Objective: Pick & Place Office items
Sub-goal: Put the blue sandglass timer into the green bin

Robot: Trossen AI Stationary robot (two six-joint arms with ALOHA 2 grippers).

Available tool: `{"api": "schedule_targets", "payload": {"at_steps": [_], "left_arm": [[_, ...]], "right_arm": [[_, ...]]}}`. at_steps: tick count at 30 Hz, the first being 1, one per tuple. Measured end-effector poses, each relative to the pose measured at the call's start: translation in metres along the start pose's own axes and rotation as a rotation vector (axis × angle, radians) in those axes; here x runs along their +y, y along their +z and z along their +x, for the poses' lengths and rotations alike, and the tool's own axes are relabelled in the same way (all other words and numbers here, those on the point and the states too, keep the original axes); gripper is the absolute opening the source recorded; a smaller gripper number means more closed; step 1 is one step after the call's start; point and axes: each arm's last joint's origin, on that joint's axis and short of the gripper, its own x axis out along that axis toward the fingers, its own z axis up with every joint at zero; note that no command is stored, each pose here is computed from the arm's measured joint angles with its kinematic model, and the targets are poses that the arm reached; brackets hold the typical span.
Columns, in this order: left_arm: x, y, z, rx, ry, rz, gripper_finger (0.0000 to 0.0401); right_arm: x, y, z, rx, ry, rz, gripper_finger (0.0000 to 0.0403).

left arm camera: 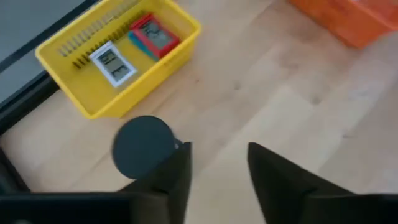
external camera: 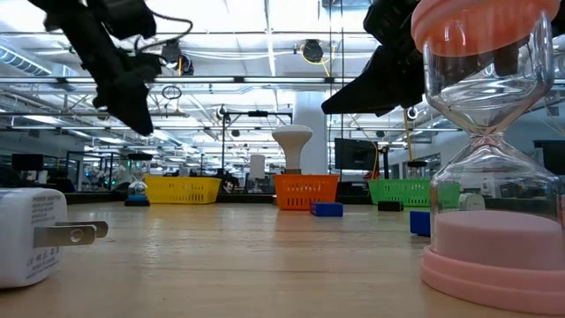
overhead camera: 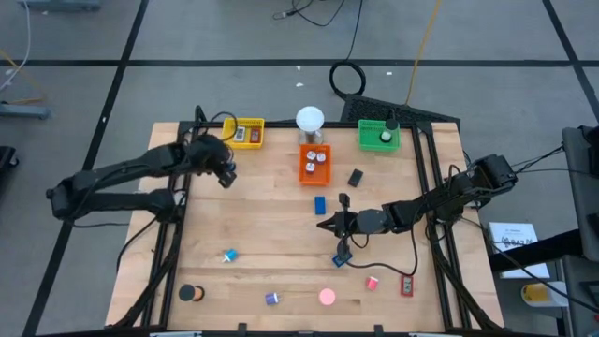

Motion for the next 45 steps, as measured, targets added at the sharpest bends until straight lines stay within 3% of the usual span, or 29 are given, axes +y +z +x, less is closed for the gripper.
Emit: {"api": "schedule_targets", "payload": {"at_steps": [8, 14, 21, 30, 37, 41, 45], "left_arm": [[0.022, 0.008, 0.024, 0.106, 0.122, 0.016, 0.0286], [0.027, 0.01, 0.034, 0.158, 0.145, 0.032, 0.0329], [0.035, 0.009, 0.056, 0.25, 0.173, -0.001, 0.0303], [0.036, 0.011, 0.062, 0.243, 0.166, 0.006, 0.0214], [0.029, 0.019, 0.049, 0.269, 0.139, 0.076, 0.021], [0.006, 0.032, 0.024, 0.21, -0.078, 0.195, 0.021], [-0.041, 0.032, 0.011, 0.126, -0.283, 0.328, 0.021]], "right_arm": [[0.0, -0.001, 0.0, 0.007, 0.0, -0.002, 0.0002], [0.0, -0.001, 0.0, 0.007, 0.0, -0.001, 0.0002], [0.0, -0.001, 0.0, 0.01, 0.0, 0.001, 0.0002], [0.0, -0.003, 0.0, 0.025, -0.002, -0.004, 0.0002], [0.0, -0.003, 0.0, 0.024, -0.001, -0.003, 0.0002], [0.0, -0.002, 0.0, 0.023, -0.001, -0.003, 0.0002], [0.0, -0.002, 0.0, 0.023, -0.001, -0.003, 0.0002]]}}
